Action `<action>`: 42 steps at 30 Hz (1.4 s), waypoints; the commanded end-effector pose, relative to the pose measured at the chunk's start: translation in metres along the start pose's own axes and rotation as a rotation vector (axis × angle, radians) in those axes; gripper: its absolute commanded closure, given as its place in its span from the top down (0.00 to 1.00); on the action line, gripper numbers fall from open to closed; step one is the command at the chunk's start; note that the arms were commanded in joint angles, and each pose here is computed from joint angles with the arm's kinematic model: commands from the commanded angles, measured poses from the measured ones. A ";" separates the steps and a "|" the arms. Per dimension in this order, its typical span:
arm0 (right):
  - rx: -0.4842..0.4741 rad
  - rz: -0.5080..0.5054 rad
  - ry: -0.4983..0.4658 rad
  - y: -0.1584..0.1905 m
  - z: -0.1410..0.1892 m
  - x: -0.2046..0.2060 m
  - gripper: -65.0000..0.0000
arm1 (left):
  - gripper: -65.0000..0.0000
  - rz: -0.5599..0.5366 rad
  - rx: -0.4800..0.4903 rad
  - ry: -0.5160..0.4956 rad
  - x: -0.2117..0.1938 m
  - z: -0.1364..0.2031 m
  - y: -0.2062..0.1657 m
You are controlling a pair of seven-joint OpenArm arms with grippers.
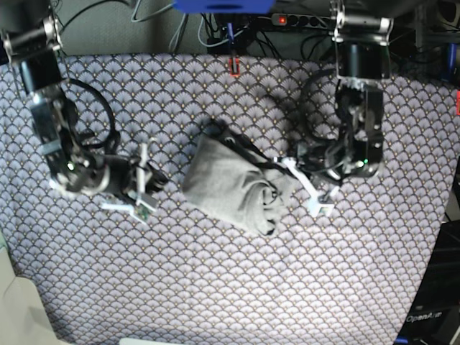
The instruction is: Fold the T-shirt properly
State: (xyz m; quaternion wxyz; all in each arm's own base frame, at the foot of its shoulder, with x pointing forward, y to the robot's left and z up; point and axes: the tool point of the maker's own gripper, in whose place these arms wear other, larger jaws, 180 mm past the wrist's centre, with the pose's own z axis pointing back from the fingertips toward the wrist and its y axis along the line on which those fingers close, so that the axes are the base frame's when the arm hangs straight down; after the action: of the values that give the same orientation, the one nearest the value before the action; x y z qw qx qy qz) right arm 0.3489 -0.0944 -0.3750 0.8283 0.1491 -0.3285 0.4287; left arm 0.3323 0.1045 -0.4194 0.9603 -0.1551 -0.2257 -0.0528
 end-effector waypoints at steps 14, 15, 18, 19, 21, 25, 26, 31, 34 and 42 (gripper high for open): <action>0.081 0.037 -0.005 0.005 -0.036 0.023 0.11 | 0.00 0.047 -0.037 -0.076 0.027 -0.040 -0.024; 0.103 0.039 -0.013 0.017 -0.040 0.025 0.11 | 0.00 0.050 -0.036 -0.101 0.037 -0.046 -0.026; 0.151 0.071 0.010 0.052 -0.040 0.020 0.11 | 0.00 0.066 -0.044 -0.148 0.061 -0.058 -0.029; 0.170 0.091 0.003 0.067 -0.038 0.023 0.11 | 0.00 0.074 -0.052 -0.165 0.072 -0.060 -0.031; 0.208 0.123 -0.025 0.097 -0.032 0.028 0.11 | 0.00 0.075 -0.063 -0.195 0.097 -0.061 -0.036; 0.270 0.160 -0.075 0.146 -0.015 0.032 0.11 | 0.00 0.063 -0.082 -0.245 0.133 -0.054 -0.047; 0.278 0.159 -0.078 0.152 -0.014 0.031 0.11 | 0.00 0.058 -0.090 -0.251 0.140 -0.051 -0.052; 0.244 0.153 -0.034 0.135 -0.009 0.014 0.11 | 0.00 0.041 -0.089 -0.239 0.146 -0.044 -0.054; 0.184 0.132 0.004 0.108 0.001 -0.003 0.11 | 0.00 0.034 -0.026 -0.154 0.113 -0.038 -0.019; 0.023 0.106 0.160 0.048 0.041 -0.066 0.11 | 0.00 -0.062 0.189 -0.133 0.052 0.042 0.063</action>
State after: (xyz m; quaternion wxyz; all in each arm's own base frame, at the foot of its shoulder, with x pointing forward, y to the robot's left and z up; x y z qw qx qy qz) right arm 0.2564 -0.1224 -0.4004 0.8294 0.1170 -0.2506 0.4854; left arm 0.3543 0.1762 -0.3965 0.9614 -0.0586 -0.2646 -0.0469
